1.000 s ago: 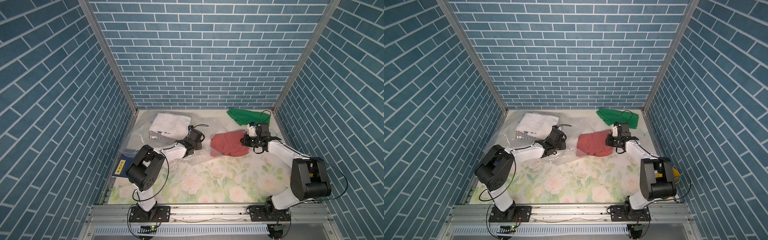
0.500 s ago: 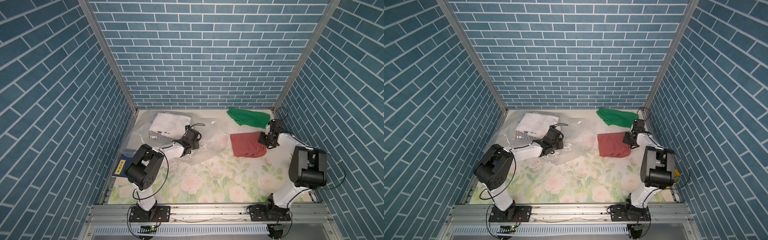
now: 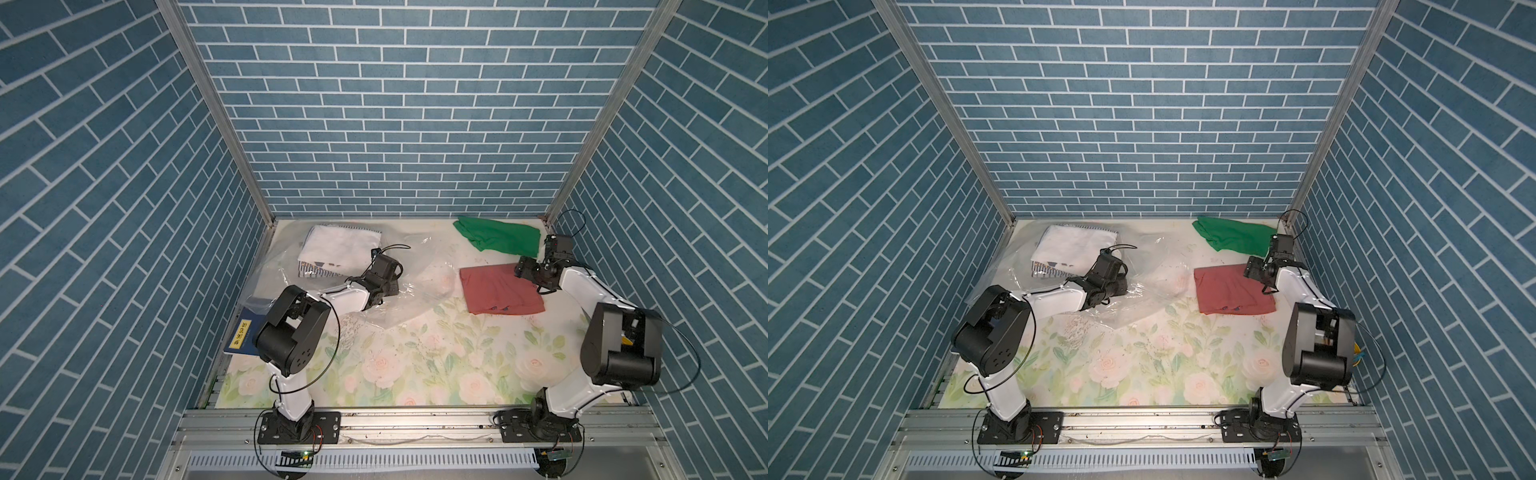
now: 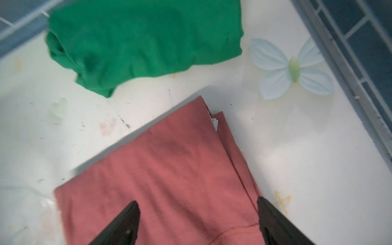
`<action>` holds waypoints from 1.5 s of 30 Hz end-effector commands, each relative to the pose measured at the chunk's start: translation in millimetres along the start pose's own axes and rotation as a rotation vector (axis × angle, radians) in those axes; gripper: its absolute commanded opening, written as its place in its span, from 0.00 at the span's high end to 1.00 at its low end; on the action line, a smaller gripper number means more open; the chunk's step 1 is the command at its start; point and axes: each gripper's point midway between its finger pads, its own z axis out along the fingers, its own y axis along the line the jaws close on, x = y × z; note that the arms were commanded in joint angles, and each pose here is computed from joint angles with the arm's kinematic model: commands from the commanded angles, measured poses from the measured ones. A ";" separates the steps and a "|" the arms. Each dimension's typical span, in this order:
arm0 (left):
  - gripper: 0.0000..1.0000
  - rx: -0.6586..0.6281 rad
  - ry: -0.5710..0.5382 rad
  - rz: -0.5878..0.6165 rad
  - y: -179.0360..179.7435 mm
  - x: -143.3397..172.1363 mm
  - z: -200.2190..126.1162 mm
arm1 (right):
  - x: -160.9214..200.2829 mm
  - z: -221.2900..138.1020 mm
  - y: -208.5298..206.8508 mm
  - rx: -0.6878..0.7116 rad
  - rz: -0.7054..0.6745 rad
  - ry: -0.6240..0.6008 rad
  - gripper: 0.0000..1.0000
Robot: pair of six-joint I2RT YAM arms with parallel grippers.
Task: Take the tank top out of the vacuum bag
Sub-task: Move the tank top to the center of the board.
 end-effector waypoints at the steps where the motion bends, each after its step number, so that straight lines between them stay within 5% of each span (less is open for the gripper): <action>1: 0.98 -0.018 -0.025 -0.017 10.4 -5.5 -5.7 | 23.7 -18.3 4.9 -0.053 0.185 0.029 0.15; 10: 0.97 -0.012 -0.049 -0.026 15.6 -3.5 -19.5 | 97.3 -39.5 36.2 -0.311 0.597 0.062 0.19; 23: 0.96 -0.002 -0.070 -0.040 22.8 1.6 -31.2 | 158.2 -4.1 51.6 -0.344 0.827 0.112 0.25; 26: 0.96 0.003 -0.079 -0.035 22.5 0.8 -32.4 | 157.3 7.1 45.2 -0.312 0.840 0.084 0.34; 28: 0.96 -0.004 -0.079 -0.036 23.6 1.2 -32.1 | 161.2 15.3 40.2 -0.295 0.874 0.079 0.60; 33: 0.96 -0.026 -0.079 -0.068 25.5 0.4 -34.8 | 163.2 32.6 40.6 -0.326 0.935 0.078 1.00; 45: 0.97 -0.045 -0.045 -0.072 15.0 14.1 -43.1 | 145.1 57.9 33.7 -0.265 0.772 0.133 1.00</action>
